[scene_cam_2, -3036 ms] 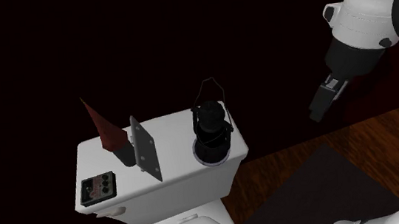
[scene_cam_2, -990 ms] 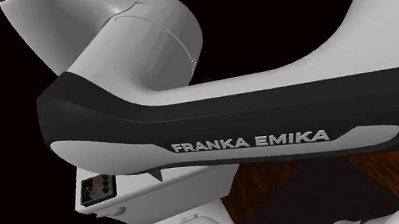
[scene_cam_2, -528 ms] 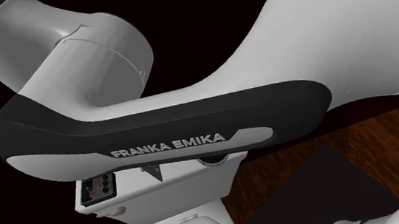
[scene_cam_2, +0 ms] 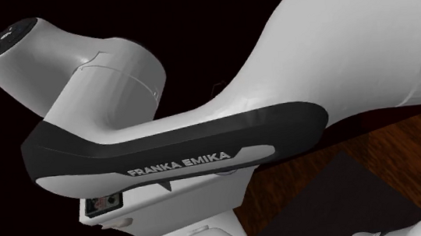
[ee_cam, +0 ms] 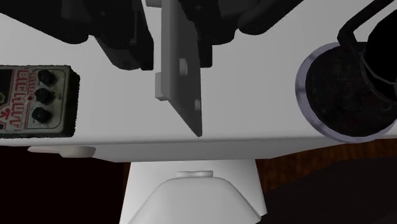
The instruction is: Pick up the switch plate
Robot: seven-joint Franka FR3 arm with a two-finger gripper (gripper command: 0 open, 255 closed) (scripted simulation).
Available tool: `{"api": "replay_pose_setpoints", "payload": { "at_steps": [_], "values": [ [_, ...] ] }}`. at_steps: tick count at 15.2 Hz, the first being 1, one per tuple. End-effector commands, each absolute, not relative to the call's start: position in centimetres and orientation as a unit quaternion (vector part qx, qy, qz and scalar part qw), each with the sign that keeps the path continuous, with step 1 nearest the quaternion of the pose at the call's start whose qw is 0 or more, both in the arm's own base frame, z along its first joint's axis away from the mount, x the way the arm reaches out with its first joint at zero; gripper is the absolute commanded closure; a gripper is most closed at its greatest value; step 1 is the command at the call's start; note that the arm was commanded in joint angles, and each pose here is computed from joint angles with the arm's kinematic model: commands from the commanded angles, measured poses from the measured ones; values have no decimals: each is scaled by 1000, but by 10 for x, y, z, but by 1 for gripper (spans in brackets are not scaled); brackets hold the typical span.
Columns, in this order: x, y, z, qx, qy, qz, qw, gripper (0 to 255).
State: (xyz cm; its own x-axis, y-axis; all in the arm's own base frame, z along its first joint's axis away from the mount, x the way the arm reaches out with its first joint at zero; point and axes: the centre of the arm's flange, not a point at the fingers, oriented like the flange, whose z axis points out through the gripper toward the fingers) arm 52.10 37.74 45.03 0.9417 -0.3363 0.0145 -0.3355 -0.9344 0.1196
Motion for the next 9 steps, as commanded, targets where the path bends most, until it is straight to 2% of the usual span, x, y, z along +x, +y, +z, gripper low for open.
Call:
{"api": "replay_pose_setpoints", "payload": {
  "at_steps": [1,9],
  "values": [
    [521,377,450,983,-171,-3,60,255],
    [520,377,456,983,-171,-3,60,255]
  ]
}}
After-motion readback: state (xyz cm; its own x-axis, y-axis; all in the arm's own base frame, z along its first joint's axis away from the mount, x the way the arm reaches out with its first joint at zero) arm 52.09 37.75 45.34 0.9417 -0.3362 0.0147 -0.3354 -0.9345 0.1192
